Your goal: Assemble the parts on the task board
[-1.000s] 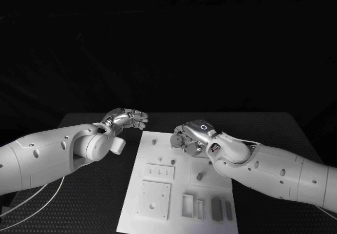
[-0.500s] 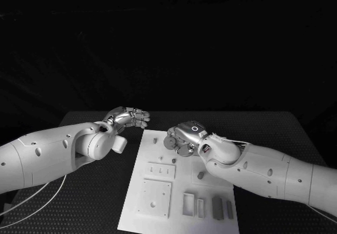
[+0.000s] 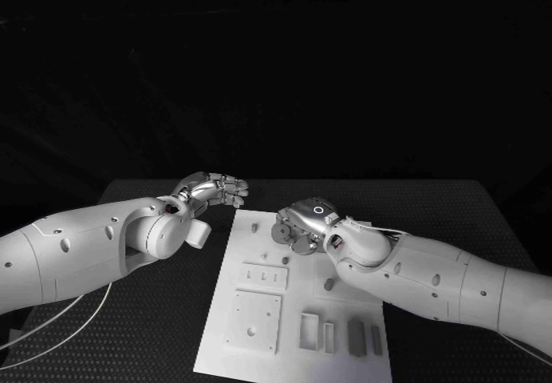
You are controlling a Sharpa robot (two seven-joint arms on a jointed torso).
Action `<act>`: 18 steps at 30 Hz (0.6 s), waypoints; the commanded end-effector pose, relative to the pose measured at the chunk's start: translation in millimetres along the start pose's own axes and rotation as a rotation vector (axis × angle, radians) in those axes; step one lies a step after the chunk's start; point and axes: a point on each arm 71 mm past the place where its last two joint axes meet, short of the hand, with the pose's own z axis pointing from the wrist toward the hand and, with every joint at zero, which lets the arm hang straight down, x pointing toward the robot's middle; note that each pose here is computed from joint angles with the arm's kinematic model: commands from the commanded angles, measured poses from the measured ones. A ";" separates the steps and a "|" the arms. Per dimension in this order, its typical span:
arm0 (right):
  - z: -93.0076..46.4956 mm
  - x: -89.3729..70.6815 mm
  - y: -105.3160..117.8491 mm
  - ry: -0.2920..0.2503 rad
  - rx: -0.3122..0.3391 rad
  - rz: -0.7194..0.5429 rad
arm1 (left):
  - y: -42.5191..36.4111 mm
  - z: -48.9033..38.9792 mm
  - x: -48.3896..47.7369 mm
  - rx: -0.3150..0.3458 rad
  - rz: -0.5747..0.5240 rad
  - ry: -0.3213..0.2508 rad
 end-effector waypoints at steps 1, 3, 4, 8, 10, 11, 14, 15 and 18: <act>0.0 3.5 0.7 0.026 -0.006 -0.017 | -1.7 0.6 2.0 0.009 0.002 0.009; 0.3 4.2 0.7 0.028 -0.005 -0.018 | -1.7 0.6 2.2 0.010 0.002 0.010; 0.4 4.6 0.8 0.029 -0.005 -0.018 | -1.7 0.6 2.3 0.010 0.002 0.010; 1.1 5.8 1.2 0.036 -0.006 -0.016 | -1.8 0.9 2.5 0.010 0.002 0.011; 1.5 7.2 0.4 0.049 -0.002 -0.015 | -1.8 1.0 2.6 0.010 0.002 0.011; 1.7 7.9 0.0 0.055 -0.001 -0.016 | -1.8 1.0 2.7 0.009 0.002 0.011; 2.1 9.7 -2.5 0.066 0.008 -0.013 | -1.8 0.9 2.9 0.009 0.002 0.012; 2.3 10.0 -3.0 0.065 0.010 -0.013 | -1.8 0.9 2.9 0.009 0.002 0.012; 2.8 11.0 -4.6 0.067 0.016 -0.009 | -1.7 0.9 2.5 0.009 0.002 0.010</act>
